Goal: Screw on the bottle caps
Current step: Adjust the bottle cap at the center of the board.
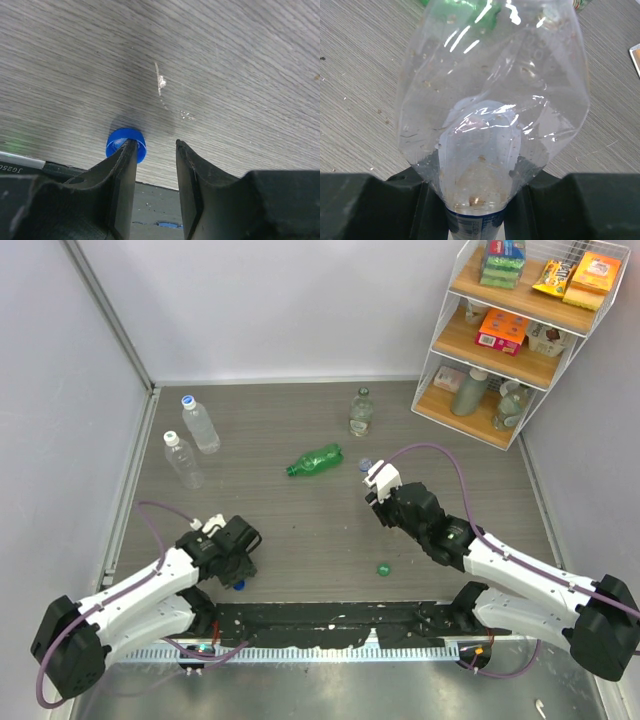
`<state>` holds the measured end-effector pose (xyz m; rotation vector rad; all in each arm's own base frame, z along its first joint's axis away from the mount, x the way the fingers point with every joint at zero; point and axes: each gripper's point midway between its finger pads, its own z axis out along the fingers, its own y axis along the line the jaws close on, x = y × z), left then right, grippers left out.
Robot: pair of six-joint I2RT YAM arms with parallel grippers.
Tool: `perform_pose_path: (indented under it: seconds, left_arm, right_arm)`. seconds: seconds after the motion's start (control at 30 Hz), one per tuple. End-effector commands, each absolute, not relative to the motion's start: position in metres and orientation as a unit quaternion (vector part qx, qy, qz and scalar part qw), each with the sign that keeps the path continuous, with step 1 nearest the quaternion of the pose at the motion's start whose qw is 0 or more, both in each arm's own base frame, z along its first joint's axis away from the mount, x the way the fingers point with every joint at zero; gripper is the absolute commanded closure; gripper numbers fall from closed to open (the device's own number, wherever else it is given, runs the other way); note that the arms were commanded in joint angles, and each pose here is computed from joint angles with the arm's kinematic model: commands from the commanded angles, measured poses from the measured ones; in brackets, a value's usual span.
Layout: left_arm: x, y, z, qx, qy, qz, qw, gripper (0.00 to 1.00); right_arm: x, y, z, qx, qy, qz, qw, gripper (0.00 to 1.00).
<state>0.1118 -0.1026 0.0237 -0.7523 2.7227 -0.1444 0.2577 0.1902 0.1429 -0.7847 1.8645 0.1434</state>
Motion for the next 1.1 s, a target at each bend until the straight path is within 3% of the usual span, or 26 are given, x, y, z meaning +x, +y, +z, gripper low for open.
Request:
perform_pose_path:
  seconds: [0.0,0.27,0.47,0.6,0.87,1.07]
  left_arm:
    - [0.107,-0.094,0.021,-0.265,0.953,-0.024,0.147,0.60]
    - [0.111,-0.103,0.017,-0.237,0.963,-0.016,0.130,0.77]
    - [0.121,-0.115,0.027,-0.215,0.966,-0.039,0.136,0.99]
    - [0.137,-0.136,0.047,-0.183,0.964,-0.097,0.165,1.00]
    - [0.191,-0.239,0.117,-0.109,0.896,-0.358,0.241,1.00]
    - [0.216,-0.311,0.150,-0.063,0.847,-0.485,0.210,1.00]
  right_arm:
    - [0.266,0.191,0.161,-0.304,0.769,0.062,0.558,0.99]
    - [0.266,0.188,0.159,-0.298,0.772,0.057,0.559,0.99]
    - [0.271,0.186,0.167,-0.283,0.767,0.051,0.573,0.99]
    - [0.272,0.183,0.168,-0.275,0.768,0.045,0.577,0.99]
    - [0.274,0.177,0.173,-0.256,0.767,0.037,0.587,0.99]
    - [0.272,0.174,0.179,-0.249,0.763,0.042,0.595,0.99]
